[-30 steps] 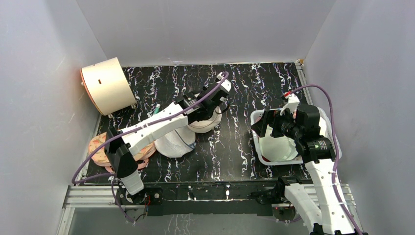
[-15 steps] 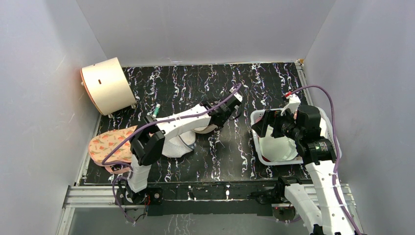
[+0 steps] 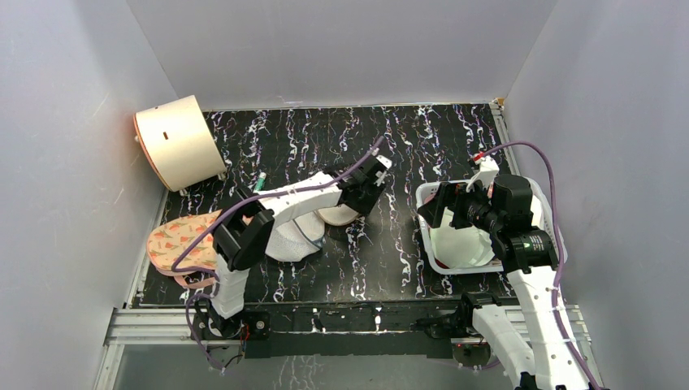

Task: Unzip the laundry bag and remove the bra
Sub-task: Close the laundry bag at the center of the board, then reset both arms

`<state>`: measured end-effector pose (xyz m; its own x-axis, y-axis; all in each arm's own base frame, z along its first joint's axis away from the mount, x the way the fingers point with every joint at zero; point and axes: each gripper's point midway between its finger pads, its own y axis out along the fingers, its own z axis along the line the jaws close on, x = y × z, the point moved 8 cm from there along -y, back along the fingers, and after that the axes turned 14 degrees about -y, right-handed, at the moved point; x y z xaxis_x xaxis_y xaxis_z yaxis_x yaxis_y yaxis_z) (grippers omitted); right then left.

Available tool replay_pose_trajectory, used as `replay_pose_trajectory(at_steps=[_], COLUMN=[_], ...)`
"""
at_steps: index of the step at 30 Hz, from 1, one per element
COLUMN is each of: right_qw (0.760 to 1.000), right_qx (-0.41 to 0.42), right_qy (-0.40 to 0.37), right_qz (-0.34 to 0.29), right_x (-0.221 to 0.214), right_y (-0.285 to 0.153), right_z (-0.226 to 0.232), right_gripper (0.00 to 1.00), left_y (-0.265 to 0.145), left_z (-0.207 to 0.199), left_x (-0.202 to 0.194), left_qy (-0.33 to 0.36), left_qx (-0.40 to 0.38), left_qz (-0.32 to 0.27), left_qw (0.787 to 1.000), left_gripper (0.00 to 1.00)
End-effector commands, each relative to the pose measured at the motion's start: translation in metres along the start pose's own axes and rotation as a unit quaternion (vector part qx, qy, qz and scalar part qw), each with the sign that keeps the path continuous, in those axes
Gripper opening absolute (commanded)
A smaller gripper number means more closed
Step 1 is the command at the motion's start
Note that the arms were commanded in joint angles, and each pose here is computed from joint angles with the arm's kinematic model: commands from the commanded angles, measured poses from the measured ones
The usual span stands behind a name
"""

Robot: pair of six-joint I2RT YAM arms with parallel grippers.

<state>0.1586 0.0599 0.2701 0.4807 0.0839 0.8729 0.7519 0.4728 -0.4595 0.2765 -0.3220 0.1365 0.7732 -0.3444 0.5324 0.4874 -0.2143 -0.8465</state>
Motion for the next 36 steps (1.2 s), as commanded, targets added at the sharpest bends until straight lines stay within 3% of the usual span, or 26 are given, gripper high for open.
replay_pose_trajectory(at_steps=[1, 7, 12, 15, 21, 26, 30, 36], right_qw=[1.000, 1.000, 1.000, 1.000, 1.000, 0.999, 0.995, 0.972], right_qx=[-0.003, -0.004, -0.002, 0.001, 0.007, -0.001, -0.042, -0.150], right_qy=[-0.013, -0.012, -0.010, -0.010, -0.016, -0.040, -0.059, -0.072], right_qz=[-0.028, -0.027, -0.021, -0.016, -0.010, -0.032, -0.071, -0.168], right_x=[0.010, 0.010, 0.009, 0.012, 0.031, 0.072, 0.116, 0.191], right_y=[0.001, 0.002, 0.004, 0.005, 0.011, 0.011, 0.008, -0.011], right_z=[-0.001, -0.001, -0.002, -0.002, -0.005, -0.008, -0.015, -0.029], right_gripper=[0.98, 0.98, 0.98, 0.98, 0.98, 0.98, 0.98, 0.98], left_y=[-0.042, -0.093, -0.139, -0.185, -0.295, -0.366, -0.399, -0.400], left_z=[0.017, 0.054, 0.112, 0.151, 0.200, 0.211, 0.218, 0.239], left_x=[0.024, 0.034, 0.039, 0.042, 0.038, 0.023, 0.016, 0.023], left_qy=[-0.073, -0.149, -0.213, -0.243, -0.263, -0.253, -0.239, -0.234], left_qx=[-0.098, -0.186, -0.177, -0.140, -0.011, 0.031, 0.065, 0.181], left_qz=[-0.040, -0.108, -0.194, -0.280, -0.449, -0.529, -0.548, -0.524], left_qw=[0.992, 0.965, 0.941, 0.918, 0.854, 0.809, 0.799, 0.798], left_gripper=[0.50, 0.82, 0.92, 0.98, 0.98, 0.99, 0.98, 0.98])
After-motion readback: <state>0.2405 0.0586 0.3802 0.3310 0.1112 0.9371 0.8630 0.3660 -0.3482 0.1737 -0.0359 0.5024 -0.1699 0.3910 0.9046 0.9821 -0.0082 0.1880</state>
